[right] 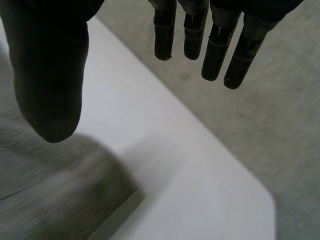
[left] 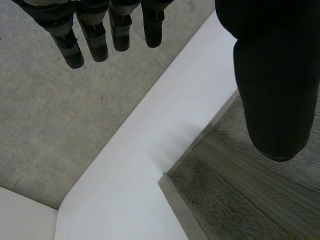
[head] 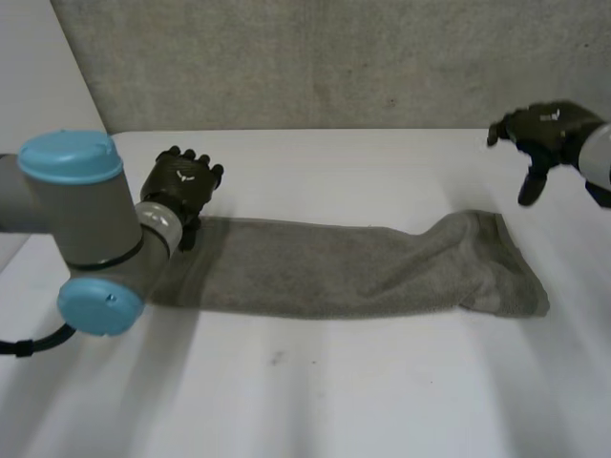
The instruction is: Fold the towel.
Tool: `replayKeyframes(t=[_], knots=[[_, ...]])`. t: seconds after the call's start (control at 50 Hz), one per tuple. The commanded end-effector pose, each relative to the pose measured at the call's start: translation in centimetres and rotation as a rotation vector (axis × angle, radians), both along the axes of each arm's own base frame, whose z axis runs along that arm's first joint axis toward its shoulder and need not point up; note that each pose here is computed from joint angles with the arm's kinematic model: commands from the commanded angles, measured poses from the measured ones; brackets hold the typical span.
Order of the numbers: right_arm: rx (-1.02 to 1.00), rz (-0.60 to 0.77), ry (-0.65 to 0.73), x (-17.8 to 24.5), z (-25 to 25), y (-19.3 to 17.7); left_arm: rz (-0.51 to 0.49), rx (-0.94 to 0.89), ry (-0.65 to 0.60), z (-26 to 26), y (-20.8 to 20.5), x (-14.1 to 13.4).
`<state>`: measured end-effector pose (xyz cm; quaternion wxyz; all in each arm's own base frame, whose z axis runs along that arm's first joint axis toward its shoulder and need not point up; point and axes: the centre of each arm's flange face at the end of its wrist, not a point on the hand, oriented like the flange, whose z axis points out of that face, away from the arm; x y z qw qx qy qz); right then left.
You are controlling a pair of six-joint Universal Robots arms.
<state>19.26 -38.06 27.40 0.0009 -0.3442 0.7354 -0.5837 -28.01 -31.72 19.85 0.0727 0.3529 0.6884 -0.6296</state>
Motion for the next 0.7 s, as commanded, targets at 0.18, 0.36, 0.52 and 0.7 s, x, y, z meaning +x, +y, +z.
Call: replayKeyframes(t=[0.18,0.36,0.52,0.7], knots=[[0.118,-0.010,0.009,-1.4,-10.3,7.4,-0.026,-0.008,0.006,-1.2,4.0,0.8],[0.149,-0.021,0.026,-1.5,-13.6,7.5,-0.023,0.021,0.043,-1.6,4.3,0.7],[0.122,-0.030,0.079,-2.1,-15.3,6.7,-0.022,0.022,0.049,-1.6,4.3,0.7],[0.113,-0.084,0.144,-3.5,-15.9,5.7,-0.022,0.024,0.050,-1.6,4.3,0.7]])
